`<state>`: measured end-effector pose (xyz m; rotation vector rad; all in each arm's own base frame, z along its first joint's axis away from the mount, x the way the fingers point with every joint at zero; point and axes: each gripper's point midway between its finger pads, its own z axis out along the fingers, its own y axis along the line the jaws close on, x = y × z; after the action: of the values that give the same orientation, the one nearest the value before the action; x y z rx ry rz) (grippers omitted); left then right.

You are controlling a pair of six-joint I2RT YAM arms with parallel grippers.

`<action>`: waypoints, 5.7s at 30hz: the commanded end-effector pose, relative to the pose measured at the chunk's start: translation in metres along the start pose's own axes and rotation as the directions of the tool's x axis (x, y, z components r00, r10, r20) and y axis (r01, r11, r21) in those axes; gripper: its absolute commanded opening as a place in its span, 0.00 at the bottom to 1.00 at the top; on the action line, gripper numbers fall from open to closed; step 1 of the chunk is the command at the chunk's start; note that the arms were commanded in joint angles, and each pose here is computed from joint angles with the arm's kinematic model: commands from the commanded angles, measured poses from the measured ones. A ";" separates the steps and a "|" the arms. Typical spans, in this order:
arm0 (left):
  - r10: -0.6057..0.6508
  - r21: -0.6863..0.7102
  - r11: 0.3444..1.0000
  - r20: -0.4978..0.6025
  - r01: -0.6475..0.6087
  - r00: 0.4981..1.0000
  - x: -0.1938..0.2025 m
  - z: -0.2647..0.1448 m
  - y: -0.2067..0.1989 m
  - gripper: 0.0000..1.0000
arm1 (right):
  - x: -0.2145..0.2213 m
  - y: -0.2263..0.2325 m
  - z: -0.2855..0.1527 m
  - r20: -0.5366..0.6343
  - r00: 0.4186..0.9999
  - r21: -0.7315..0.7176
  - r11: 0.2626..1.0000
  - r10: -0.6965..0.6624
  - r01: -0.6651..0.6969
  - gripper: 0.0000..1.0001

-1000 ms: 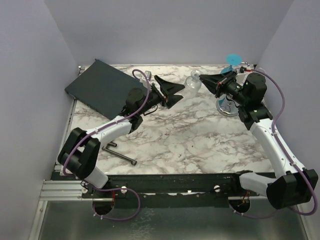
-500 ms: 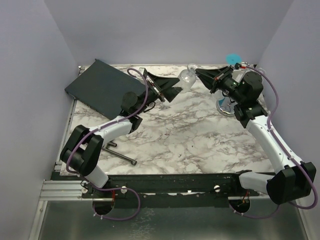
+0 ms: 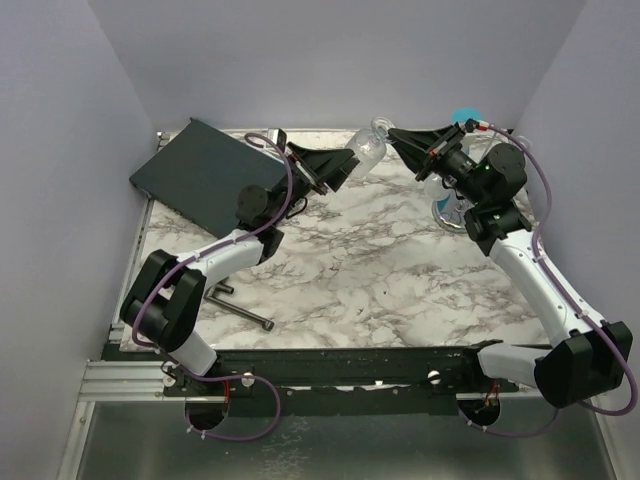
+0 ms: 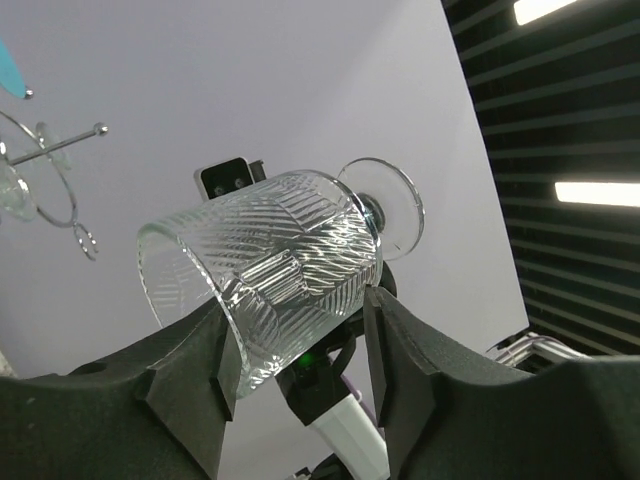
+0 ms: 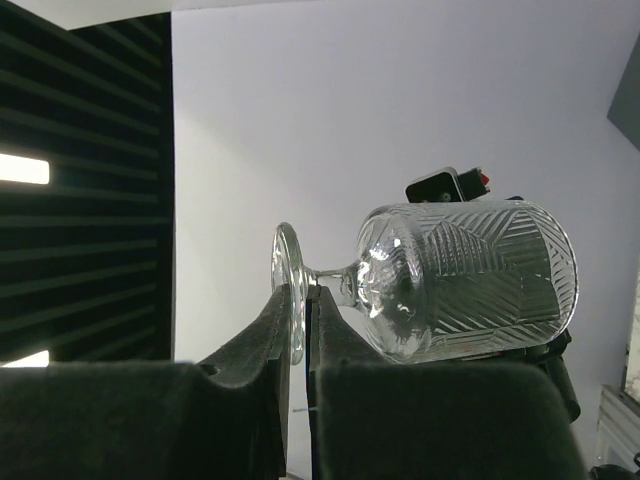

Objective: Take the wine glass off the wine glass rack

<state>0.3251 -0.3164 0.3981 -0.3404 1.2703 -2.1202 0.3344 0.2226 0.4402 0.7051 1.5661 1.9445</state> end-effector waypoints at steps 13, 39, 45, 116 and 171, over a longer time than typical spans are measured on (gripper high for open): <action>0.077 0.299 0.950 0.035 -0.083 0.996 -0.002 0.008 -0.104 0.12 | 0.008 0.003 0.000 -0.016 0.998 -0.011 0.999 -0.053 0.052 0.00; 0.478 -0.525 0.716 -0.112 -0.460 0.871 -0.037 -0.005 -0.017 0.00 | -0.041 -0.026 -0.068 0.149 0.787 0.500 0.733 -0.598 0.462 0.94; 0.473 -0.670 0.478 -0.348 -0.568 0.809 -0.046 -0.021 0.037 0.00 | -0.054 -0.029 -0.079 0.061 0.703 0.605 0.586 -0.709 0.538 1.00; 0.136 -0.647 -0.136 -0.762 -0.750 0.633 -0.047 -0.113 0.207 0.67 | -0.124 -0.109 -0.157 0.104 0.739 0.760 0.533 -0.666 0.372 1.00; 0.456 -0.605 0.148 -0.660 -0.783 0.596 -0.014 -0.072 0.042 0.78 | -0.199 -0.155 -0.106 0.560 0.637 0.678 0.735 -0.530 0.015 0.46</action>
<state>0.3179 -0.2711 0.3118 0.1781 2.2090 -0.5733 0.4082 0.0464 0.2527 1.1941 1.6640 0.7032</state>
